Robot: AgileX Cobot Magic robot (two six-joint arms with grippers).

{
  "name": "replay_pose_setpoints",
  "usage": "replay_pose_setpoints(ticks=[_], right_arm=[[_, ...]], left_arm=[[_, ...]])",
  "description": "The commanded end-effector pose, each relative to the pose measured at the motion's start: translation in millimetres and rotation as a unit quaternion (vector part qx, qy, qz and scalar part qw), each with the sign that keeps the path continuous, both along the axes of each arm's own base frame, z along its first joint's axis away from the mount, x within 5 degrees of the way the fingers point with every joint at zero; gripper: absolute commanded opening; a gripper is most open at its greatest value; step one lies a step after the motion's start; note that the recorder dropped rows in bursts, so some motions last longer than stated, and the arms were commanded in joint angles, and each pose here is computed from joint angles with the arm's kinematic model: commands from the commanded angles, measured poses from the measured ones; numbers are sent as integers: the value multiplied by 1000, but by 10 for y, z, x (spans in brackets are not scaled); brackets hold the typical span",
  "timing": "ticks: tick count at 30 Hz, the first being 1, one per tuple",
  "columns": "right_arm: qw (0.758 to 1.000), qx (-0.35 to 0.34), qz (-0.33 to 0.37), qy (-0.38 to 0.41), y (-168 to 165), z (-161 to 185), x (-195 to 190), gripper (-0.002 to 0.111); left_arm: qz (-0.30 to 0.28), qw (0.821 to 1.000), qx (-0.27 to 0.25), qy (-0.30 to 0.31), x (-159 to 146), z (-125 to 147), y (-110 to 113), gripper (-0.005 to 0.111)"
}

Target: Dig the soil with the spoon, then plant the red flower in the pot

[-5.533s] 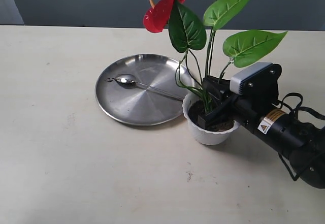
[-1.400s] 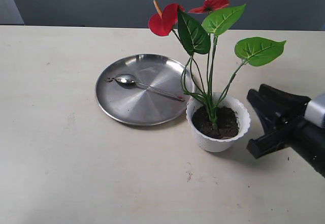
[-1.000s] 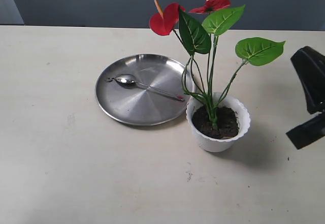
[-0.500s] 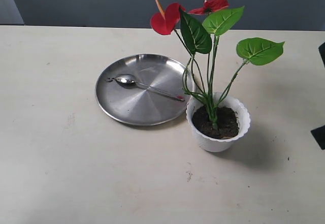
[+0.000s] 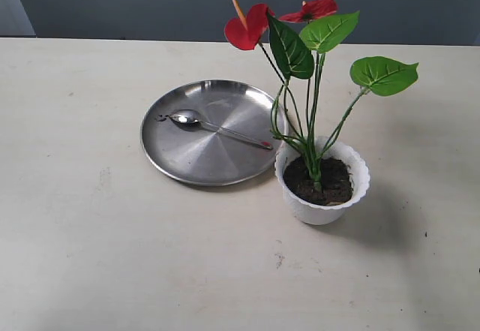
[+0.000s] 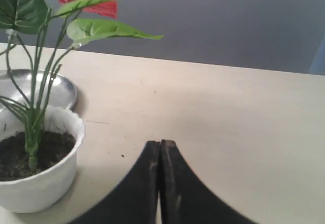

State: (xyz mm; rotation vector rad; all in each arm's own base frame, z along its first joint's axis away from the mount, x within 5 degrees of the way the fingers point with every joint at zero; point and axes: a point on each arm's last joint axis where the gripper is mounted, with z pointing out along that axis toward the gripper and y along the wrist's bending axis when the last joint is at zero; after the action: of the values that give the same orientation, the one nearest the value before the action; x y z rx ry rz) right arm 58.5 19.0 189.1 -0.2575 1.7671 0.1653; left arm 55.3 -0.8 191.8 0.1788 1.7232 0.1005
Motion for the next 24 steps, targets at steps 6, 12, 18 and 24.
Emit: replay_pose_setpoints(ticks=[6, 12, 18, 24], right_arm=[[999, -3, -29, 12, -24, -52, -64, 0], [992, 41, -118, 38, -160, -85, -56, 0], [991, 31, -123, 36, -174, -85, -55, 0], [989, 47, -135, 37, -188, -83, -54, 0]], left_arm=[[-3, 1000, -2, -4, 1, -4, -4, 0], [-3, 1000, -2, -4, 1, -4, -4, 0], [-3, 1000, -2, -4, 1, -4, -4, 0], [-3, 1000, -2, -4, 1, -4, -4, 0]])
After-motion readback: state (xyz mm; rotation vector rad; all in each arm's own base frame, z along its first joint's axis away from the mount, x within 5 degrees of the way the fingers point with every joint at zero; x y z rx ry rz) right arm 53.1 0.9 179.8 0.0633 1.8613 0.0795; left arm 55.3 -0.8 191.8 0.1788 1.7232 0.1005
